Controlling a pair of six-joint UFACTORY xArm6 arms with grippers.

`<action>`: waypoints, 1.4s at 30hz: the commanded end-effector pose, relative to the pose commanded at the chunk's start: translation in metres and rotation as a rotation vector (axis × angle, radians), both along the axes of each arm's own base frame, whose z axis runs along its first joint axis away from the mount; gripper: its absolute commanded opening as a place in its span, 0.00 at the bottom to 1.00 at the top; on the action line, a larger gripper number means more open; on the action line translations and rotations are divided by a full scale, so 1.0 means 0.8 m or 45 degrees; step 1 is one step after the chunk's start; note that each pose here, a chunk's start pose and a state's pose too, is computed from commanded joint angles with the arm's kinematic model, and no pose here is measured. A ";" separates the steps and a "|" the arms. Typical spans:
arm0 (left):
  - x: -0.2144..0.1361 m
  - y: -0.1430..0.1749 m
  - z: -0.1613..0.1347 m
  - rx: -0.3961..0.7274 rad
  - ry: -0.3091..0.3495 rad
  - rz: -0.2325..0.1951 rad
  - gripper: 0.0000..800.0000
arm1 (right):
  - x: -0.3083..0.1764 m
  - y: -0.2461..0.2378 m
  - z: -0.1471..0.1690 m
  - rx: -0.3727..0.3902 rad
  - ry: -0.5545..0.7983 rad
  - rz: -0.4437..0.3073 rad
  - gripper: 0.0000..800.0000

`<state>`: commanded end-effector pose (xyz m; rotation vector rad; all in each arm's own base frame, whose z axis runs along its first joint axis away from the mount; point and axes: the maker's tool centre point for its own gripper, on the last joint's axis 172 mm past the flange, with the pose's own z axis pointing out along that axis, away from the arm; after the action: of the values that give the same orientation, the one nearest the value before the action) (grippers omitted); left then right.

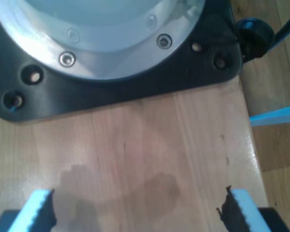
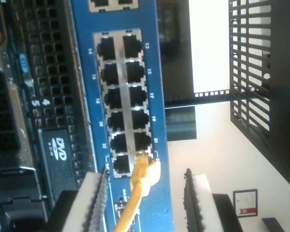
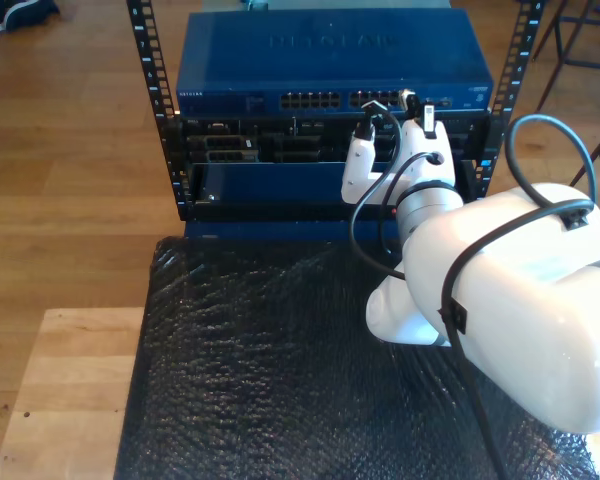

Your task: Grab the cable and plug it in

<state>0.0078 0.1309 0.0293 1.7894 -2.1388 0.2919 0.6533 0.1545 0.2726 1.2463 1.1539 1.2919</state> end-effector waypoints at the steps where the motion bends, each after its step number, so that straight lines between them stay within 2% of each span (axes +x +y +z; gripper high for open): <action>1: 0.000 0.000 0.000 0.000 0.001 0.002 1.00 | 0.000 -0.002 0.000 0.001 0.000 -0.004 0.45; 6: 0.000 0.000 0.000 0.000 0.001 0.002 1.00 | 0.001 -0.004 0.000 0.003 -0.002 -0.008 0.34; 13: 0.000 0.000 0.000 0.000 0.001 0.002 1.00 | 0.002 -0.008 0.000 0.003 -0.001 -0.013 0.28; 23: 0.000 0.000 0.000 0.000 0.001 0.002 1.00 | 0.002 -0.009 -0.003 0.003 0.004 -0.015 0.09; 31: 0.000 0.000 0.000 0.000 0.001 0.002 1.00 | 0.003 -0.010 -0.001 0.005 0.000 -0.017 0.02; 42: 0.000 0.000 0.000 0.000 0.000 0.000 1.00 | 0.013 -0.005 -0.008 0.006 0.004 -0.013 0.01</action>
<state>0.0078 0.1309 0.0293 1.7894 -2.1388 0.2919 0.6639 0.1502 0.2659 1.2567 1.1463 1.2857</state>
